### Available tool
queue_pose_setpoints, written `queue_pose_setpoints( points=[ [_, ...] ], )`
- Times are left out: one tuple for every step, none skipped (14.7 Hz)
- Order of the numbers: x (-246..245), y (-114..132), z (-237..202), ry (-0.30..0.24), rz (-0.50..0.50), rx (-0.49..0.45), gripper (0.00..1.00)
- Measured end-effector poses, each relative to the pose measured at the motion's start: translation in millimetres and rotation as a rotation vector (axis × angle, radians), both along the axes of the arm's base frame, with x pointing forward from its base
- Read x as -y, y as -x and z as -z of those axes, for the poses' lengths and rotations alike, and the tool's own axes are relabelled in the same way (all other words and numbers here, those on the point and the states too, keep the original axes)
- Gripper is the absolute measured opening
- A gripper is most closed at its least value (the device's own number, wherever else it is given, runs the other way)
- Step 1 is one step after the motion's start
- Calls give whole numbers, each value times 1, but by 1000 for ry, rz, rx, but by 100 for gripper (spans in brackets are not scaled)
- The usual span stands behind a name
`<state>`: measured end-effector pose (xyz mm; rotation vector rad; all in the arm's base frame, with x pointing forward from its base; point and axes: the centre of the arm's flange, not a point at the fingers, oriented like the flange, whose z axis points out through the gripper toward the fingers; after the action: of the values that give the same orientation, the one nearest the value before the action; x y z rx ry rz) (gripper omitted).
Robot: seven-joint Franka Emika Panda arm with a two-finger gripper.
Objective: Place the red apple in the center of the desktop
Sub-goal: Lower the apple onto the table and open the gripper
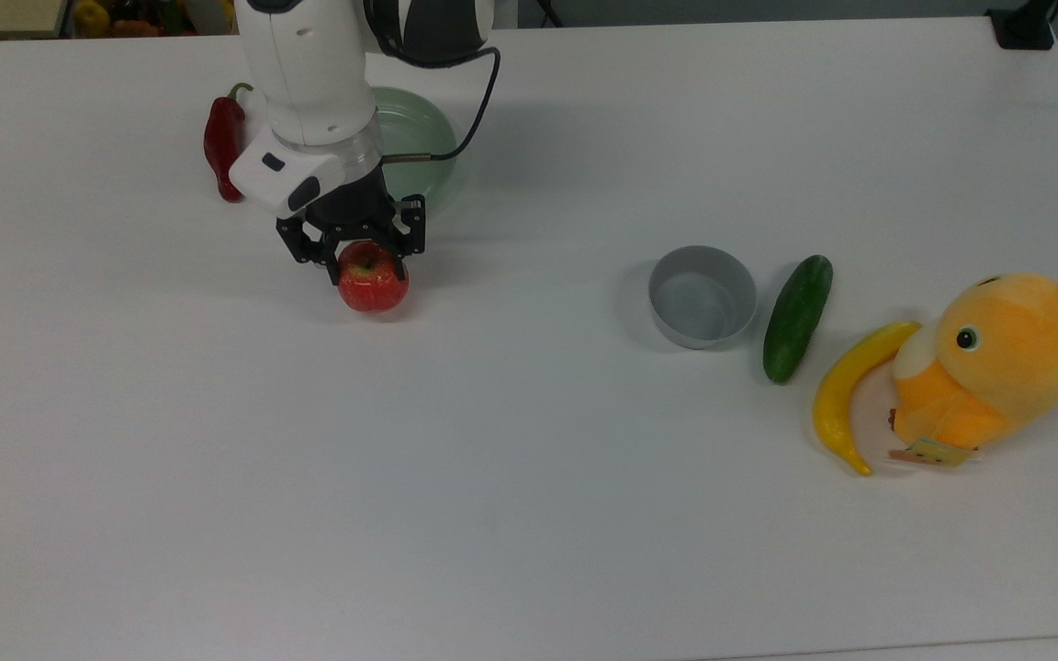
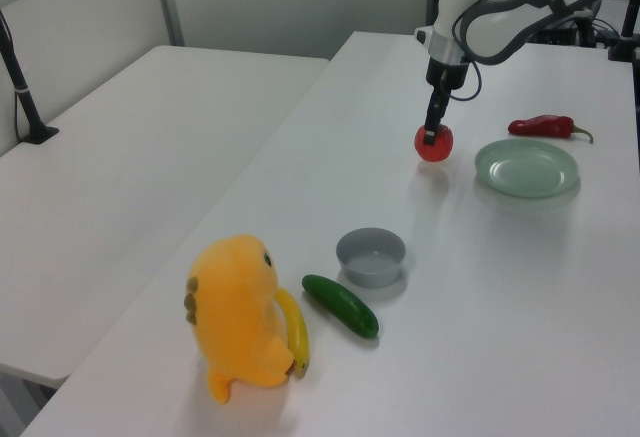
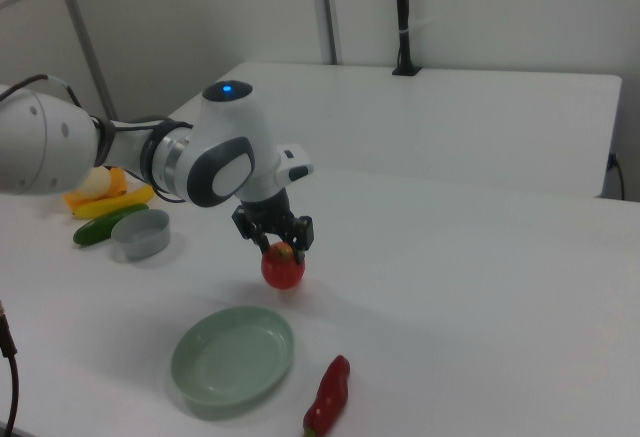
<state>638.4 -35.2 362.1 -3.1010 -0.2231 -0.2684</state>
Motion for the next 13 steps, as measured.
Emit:
queue_pose_setpoints(
  points=[
    [0,1,7,-7,6,-6,68],
    [0,2,13,-9,8,-11,68],
    [0,2,12,-9,10,-3,68],
    [1,1,12,-8,13,8,68],
    [1,0,12,-7,15,17,68],
    [2,0,13,-9,23,20,73],
    [3,0,13,-13,41,20,81],
    [5,0,13,-17,64,19,91],
    [6,0,13,-20,82,19,98],
    [8,0,12,-22,98,21,100],
    [8,0,9,-23,103,25,100],
    [8,-1,4,-25,107,33,100],
    [7,-1,-4,-28,118,46,100]
  ],
)
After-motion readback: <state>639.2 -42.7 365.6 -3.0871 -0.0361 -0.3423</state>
